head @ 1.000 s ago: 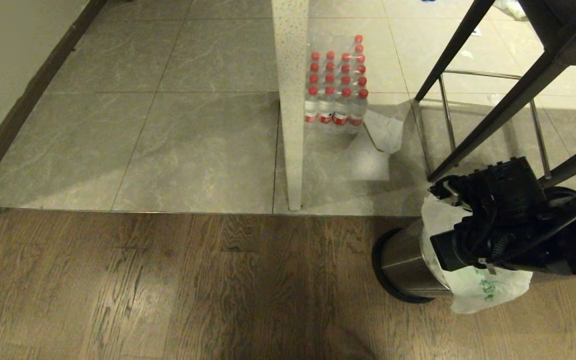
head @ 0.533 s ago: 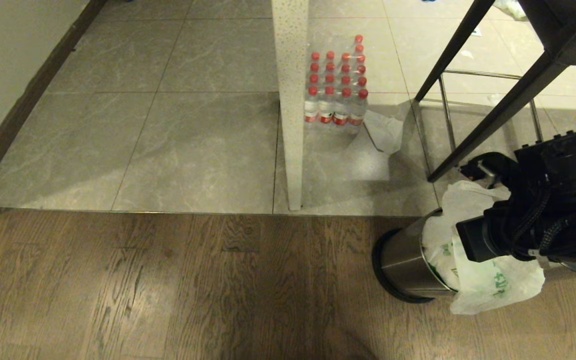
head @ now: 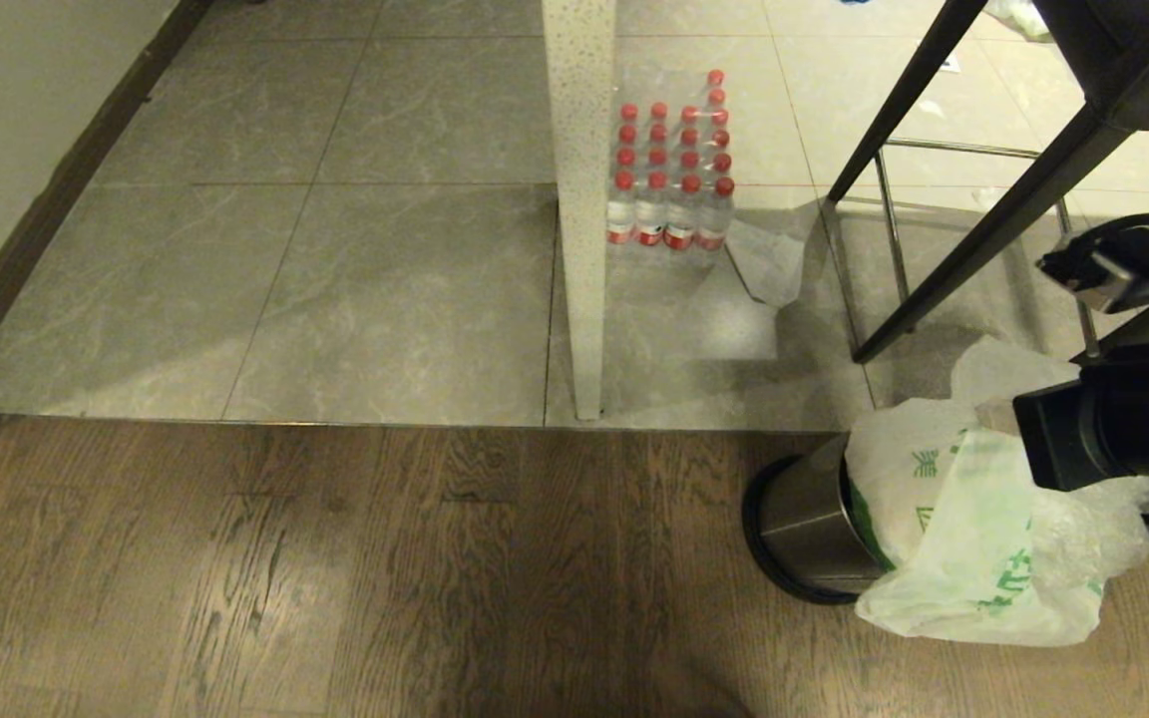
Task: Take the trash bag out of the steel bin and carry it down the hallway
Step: Pick up the trash bag
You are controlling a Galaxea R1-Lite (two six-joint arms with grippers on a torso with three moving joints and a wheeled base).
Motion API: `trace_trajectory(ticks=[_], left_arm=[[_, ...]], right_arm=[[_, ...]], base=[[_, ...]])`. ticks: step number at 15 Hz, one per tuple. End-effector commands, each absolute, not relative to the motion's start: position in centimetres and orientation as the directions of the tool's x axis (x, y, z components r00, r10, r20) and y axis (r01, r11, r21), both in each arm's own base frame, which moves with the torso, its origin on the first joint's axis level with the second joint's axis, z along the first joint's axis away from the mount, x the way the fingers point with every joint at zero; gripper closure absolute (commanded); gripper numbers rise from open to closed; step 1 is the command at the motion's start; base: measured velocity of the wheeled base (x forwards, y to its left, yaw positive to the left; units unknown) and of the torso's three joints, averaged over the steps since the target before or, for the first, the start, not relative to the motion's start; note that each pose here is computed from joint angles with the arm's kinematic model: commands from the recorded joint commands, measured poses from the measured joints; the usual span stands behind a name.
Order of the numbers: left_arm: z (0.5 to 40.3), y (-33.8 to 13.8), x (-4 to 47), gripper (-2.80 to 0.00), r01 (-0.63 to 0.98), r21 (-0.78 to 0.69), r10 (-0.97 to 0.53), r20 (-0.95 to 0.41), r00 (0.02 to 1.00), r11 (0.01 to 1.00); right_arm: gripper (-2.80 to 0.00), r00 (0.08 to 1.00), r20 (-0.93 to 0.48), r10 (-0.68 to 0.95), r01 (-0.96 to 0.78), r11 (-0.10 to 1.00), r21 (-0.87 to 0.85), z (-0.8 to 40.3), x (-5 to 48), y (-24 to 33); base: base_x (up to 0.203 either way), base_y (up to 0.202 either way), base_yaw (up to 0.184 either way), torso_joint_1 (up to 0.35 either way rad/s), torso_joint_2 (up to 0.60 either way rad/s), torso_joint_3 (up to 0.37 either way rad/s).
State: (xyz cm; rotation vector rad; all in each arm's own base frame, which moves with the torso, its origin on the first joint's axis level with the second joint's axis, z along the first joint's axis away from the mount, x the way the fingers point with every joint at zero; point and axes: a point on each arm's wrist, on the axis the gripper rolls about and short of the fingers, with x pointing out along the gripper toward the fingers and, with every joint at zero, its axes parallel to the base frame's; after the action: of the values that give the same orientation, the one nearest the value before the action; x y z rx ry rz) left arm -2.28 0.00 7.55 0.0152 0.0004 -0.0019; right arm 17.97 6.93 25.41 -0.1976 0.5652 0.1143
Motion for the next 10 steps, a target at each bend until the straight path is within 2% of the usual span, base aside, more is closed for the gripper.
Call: trace_trajectory(ticks=[1, 7, 10], left_arm=[[7.5, 0.0, -2.3, 0.0, 0.002, 0.015, -0.002, 0.0, 1.0, 1.0], [7.5, 0.0, -2.3, 0.0, 0.002, 0.015, -0.002, 0.0, 1.0, 1.0], [7.5, 0.0, -2.3, 0.0, 0.002, 0.015, -0.002, 0.0, 1.0, 1.0]], right_arm=[[0.0, 0.861, -0.506, 0.054, -0.147, 0.978, -0.146, 26.4, 16.9, 6.4], [0.0, 0.887, -0.461, 0.019, -0.085, 0.989, -0.124, 28.0, 12.7, 4.0], [0.0, 0.874, -0.486, -0.03, -0.038, 0.991, -0.131, 27.3, 10.8, 2.7]], base=[[0.0, 0.0, 0.0, 0.0, 0.0, 0.0], [0.0, 0.0, 0.0, 0.0, 0.0, 0.0], [0.0, 0.0, 0.0, 0.0, 0.0, 0.0]])
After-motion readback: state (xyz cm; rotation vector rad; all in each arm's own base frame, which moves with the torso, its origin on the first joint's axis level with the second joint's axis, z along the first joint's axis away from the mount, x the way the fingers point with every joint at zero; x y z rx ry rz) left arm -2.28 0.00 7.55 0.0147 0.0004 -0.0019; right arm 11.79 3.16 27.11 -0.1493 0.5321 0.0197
